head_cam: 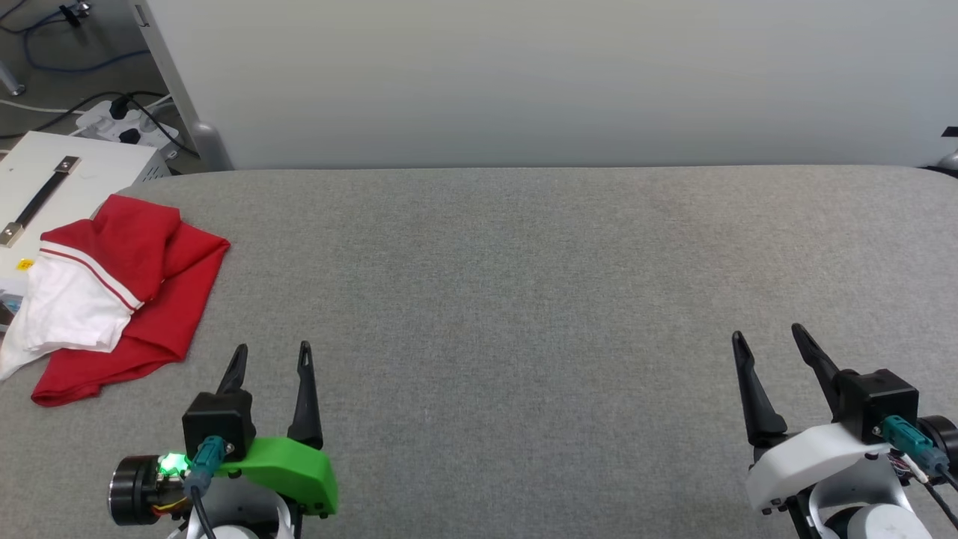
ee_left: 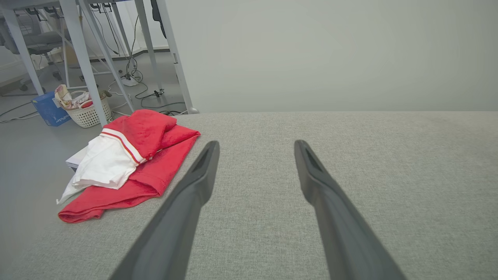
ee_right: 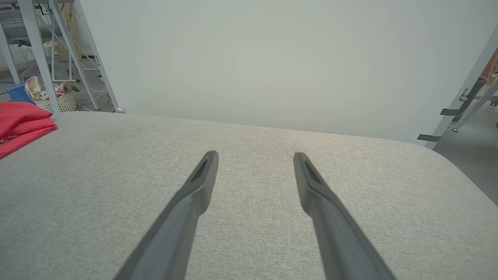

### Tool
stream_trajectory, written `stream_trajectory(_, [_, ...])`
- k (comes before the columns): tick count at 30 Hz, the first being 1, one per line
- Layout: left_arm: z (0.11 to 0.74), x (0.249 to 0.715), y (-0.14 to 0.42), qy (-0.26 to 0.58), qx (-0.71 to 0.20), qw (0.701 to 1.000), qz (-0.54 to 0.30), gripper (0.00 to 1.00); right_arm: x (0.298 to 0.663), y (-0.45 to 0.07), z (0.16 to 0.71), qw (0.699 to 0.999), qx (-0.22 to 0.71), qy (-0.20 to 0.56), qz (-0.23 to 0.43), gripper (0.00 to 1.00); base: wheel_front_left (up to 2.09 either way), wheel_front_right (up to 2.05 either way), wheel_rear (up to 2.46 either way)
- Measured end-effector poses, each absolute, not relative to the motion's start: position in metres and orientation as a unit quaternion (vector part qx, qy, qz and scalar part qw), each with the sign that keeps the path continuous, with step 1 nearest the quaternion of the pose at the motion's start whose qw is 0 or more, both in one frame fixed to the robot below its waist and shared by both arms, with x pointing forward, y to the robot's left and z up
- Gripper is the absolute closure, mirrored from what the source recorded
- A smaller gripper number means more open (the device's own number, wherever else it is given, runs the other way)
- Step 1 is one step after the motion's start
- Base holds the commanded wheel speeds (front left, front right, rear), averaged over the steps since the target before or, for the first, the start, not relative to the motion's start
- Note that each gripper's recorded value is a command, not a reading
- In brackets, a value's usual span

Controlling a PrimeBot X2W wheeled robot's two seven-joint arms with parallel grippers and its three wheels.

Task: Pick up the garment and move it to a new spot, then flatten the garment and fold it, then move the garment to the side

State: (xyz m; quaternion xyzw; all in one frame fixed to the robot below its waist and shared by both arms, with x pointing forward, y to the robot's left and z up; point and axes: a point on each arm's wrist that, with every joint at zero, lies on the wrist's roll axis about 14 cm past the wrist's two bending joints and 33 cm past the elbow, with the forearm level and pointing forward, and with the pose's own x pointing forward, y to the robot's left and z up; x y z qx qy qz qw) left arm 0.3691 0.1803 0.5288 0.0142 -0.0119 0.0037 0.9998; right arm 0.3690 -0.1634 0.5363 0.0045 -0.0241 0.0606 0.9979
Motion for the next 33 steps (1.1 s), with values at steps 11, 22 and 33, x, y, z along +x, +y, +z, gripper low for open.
stream_trajectory(11, [0.531, 0.37, 0.181, -0.022, 0.01, 1.0, 0.007, 0.0, 0.369, -0.166, 0.544, 0.997, 0.021, -0.042, 0.057, 0.0, 0.0, 0.0, 0.0])
stream_trajectory(22, [0.533, 0.371, 0.181, -0.031, 0.007, 0.999, 0.006, 0.0, 0.37, -0.169, 0.548, 0.996, 0.032, -0.057, 0.053, 0.0, 0.0, 0.0, 0.0])
stream_trajectory(33, [0.537, 0.37, 0.18, -0.044, 0.002, 0.999, 0.006, 0.0, 0.367, -0.164, 0.55, 0.996, 0.034, -0.064, 0.06, 0.0, 0.0, 0.0, 0.0])
